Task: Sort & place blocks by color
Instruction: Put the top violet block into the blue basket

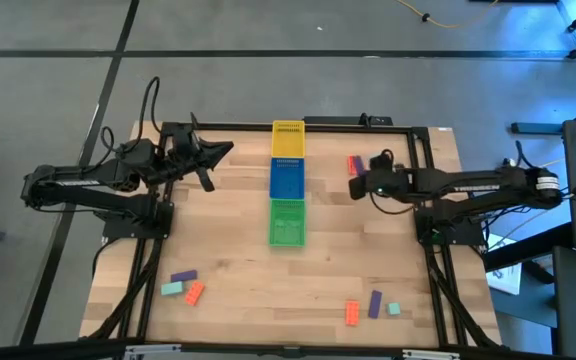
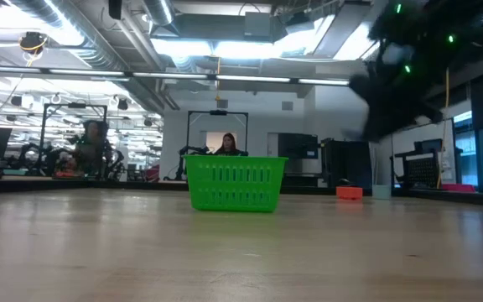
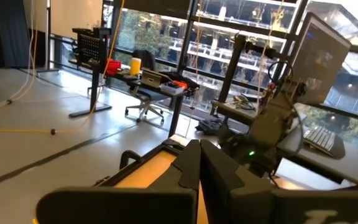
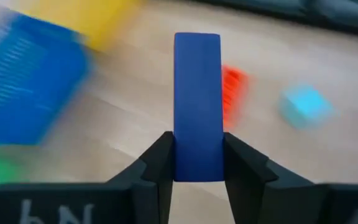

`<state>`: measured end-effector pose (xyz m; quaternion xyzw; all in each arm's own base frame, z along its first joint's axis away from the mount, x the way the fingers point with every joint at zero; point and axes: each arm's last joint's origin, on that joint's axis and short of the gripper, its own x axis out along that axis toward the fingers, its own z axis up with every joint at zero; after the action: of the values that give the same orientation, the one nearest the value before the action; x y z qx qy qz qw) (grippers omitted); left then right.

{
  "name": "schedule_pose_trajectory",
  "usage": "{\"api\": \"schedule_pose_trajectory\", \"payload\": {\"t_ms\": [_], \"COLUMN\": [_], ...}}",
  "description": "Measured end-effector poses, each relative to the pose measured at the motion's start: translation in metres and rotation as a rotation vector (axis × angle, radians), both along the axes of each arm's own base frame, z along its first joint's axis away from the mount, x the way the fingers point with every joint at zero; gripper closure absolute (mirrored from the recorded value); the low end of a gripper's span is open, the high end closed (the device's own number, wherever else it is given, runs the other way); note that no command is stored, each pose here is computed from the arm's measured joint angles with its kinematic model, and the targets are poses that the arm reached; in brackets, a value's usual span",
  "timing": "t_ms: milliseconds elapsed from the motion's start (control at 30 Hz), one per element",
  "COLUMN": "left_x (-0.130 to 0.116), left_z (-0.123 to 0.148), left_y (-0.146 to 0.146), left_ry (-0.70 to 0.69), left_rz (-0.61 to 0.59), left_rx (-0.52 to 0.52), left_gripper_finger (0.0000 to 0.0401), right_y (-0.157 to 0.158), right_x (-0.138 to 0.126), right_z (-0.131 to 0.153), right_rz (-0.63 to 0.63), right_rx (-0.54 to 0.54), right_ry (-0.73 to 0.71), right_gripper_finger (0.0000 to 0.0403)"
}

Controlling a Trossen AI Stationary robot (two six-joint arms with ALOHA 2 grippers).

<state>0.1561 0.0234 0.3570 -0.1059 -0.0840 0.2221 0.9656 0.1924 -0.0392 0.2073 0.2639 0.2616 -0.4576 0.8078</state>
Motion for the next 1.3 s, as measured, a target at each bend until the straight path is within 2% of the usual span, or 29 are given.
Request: {"api": "schedule_pose_trajectory", "payload": {"t_ms": [200,300,433,567,733,867,1033,1200,1300], "left_x": [0.006,0.012,0.024,0.037,0.054,0.072,0.098,0.119,0.130], "left_z": [-0.003,-0.007,-0.014,-0.019,-0.018,-0.022,-0.037,-0.045,-0.047], "left_y": [0.001,0.002,0.003,0.004,0.001,0.000,0.000,-0.002,-0.002], "left_ry": [0.044,0.068,0.107,0.086,0.003,-0.050,-0.083,-0.156,-0.151], "left_rz": [0.009,0.003,-0.006,-0.020,-0.169,-0.280,-0.328,-0.366,-0.383], "left_rx": [0.041,0.039,0.025,-0.035,-0.046,-0.078,-0.135,-0.116,-0.113], "left_gripper_finger": [0.0396,0.0372,0.0321,0.0267,0.0225,0.0216,0.0215,0.0215,0.0215], "right_y": [0.006,0.008,0.008,0.009,0.011,0.014,0.023,0.033,0.037], "right_x": [0.030,0.039,0.047,0.053,0.056,0.058,0.061,0.067,0.073], "right_z": [0.031,0.042,0.057,0.076,0.093,0.100,0.108,0.111,0.106], "right_rz": [0.314,0.391,0.458,0.536,0.624,0.691,0.731,0.759,0.771], "right_rx": [-0.139,-0.185,-0.218,-0.269,-0.297,-0.290,-0.316,-0.338,-0.326], "right_ry": [-0.298,-0.417,-0.454,-0.476,-0.516,-0.587,-0.684,-0.766,-0.762], "right_gripper_finger": [0.0295,0.0295,0.0295,0.0295,0.0295,0.0295,0.0295,0.0295,0.0295]}}
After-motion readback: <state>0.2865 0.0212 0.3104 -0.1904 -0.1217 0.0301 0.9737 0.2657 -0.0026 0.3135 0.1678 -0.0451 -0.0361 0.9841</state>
